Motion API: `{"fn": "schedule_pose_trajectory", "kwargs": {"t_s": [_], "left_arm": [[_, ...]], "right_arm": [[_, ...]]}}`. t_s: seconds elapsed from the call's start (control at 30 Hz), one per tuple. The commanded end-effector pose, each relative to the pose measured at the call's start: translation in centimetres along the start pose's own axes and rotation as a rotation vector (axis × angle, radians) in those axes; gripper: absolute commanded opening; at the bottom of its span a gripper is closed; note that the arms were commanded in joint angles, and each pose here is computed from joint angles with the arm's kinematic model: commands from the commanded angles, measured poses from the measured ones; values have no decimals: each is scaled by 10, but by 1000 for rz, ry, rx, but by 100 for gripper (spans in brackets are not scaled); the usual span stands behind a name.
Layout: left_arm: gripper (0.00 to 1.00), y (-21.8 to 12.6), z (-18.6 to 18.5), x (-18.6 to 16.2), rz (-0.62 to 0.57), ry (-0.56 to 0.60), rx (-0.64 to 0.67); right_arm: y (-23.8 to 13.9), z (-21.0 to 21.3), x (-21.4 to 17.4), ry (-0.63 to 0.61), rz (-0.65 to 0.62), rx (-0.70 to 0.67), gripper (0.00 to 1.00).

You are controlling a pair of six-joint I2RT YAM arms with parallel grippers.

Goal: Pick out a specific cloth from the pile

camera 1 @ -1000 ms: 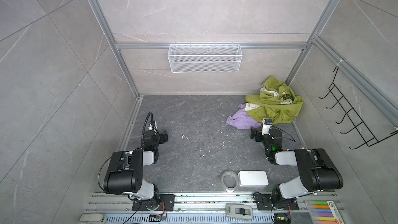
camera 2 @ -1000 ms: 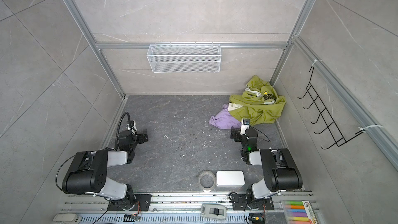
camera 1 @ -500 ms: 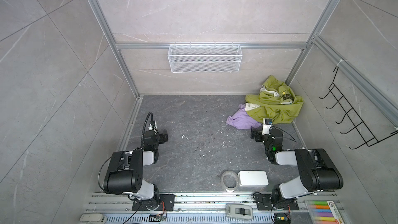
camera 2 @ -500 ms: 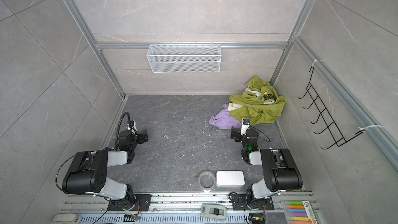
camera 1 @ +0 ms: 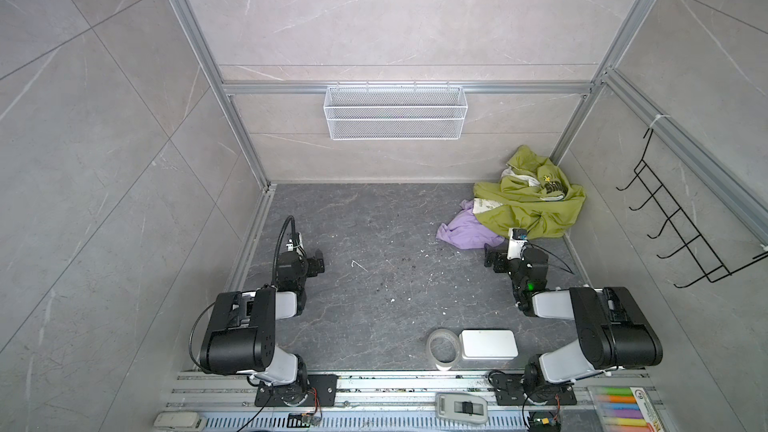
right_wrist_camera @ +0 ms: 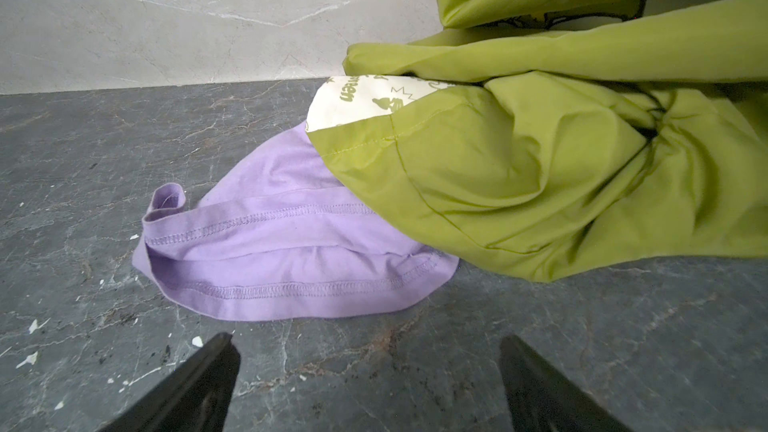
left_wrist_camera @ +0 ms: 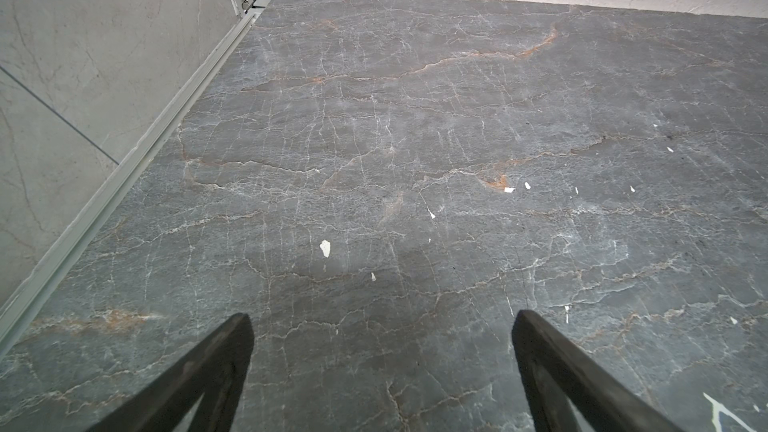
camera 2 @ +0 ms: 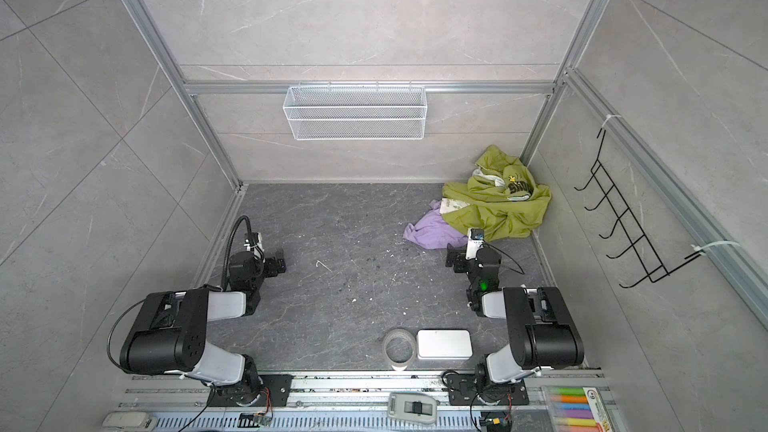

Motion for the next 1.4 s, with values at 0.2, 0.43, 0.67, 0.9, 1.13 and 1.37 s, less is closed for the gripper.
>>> {"fn": "schedule_pose_trajectory", "kwargs": {"t_s": [0.2,0.43,0.67,0.9,1.13,1.37], "left_arm": [[100,-1,0,13,-66,-13,-8],[100,-1,0,13,-64,-12,-9],[100,-1,0,13,-64,-11,-8],[100,-1,0,13,-65,-12,-8],[100,-3,0,14,-72,-8,-14],[100,-18,5,37,-15,-58,73]], "right_arm": [[0,-1,3,8,-8,-25,100],[0,0,4,5,-8,-29,100],[0,0,4,4,-6,-30,100],[1,1,4,-2,-4,-37,100],[-1,3,4,-13,-9,-43,100],[-18,3,27,-14,9,-117,100]]}}
Point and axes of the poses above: each gripper's point midway between its finger pads, its own y axis out along the fingers, its own z axis along the line the jaws close on, x = y × z, the point moved 7 cm from there along -y, back along the fingers, and after that the axes turned 5 degrees about -y, right-handed, at the moved point
